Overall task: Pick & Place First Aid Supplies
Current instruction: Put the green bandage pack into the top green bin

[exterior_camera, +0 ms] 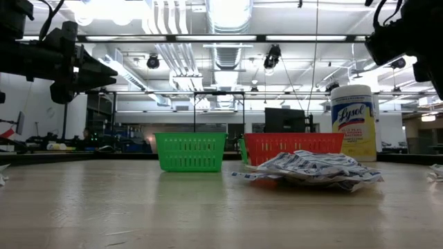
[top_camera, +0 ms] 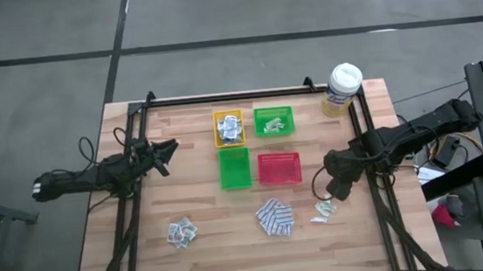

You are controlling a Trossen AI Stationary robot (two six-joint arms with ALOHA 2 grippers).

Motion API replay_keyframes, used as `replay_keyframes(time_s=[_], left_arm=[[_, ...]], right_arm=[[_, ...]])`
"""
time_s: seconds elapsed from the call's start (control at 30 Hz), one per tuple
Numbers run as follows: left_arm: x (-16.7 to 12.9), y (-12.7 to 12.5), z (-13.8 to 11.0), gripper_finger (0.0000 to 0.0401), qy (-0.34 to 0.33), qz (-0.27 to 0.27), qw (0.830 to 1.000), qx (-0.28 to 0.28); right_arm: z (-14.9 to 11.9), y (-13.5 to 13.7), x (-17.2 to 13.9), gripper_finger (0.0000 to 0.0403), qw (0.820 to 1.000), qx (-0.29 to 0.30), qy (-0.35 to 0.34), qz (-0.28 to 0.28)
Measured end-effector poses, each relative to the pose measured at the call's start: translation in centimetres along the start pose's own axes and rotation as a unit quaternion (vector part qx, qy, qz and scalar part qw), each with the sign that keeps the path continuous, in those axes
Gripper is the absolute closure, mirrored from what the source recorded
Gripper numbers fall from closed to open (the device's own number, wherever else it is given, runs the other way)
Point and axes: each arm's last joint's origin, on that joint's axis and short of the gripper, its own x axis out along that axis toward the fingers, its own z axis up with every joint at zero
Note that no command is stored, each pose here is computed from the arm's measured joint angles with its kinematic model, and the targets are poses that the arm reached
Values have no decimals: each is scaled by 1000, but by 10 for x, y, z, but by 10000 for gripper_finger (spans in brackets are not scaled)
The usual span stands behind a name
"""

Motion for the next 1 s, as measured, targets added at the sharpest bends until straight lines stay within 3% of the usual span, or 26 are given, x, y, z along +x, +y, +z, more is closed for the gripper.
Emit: replay_keyframes(time_s=[0.6, 0.77, 1.0], left_arm=[[0, 0, 0, 293, 0, 0, 1000, 0], [0, 0, 0, 293, 0, 0, 1000, 0], [0, 0, 0, 293, -1, -1, 1000, -1]], right_arm=[[2, 5, 7, 326, 1000, -11, -3, 16], [1, 9, 9, 326, 997, -39, 38, 48], [6, 13, 21, 313, 996, -51, 62, 25]])
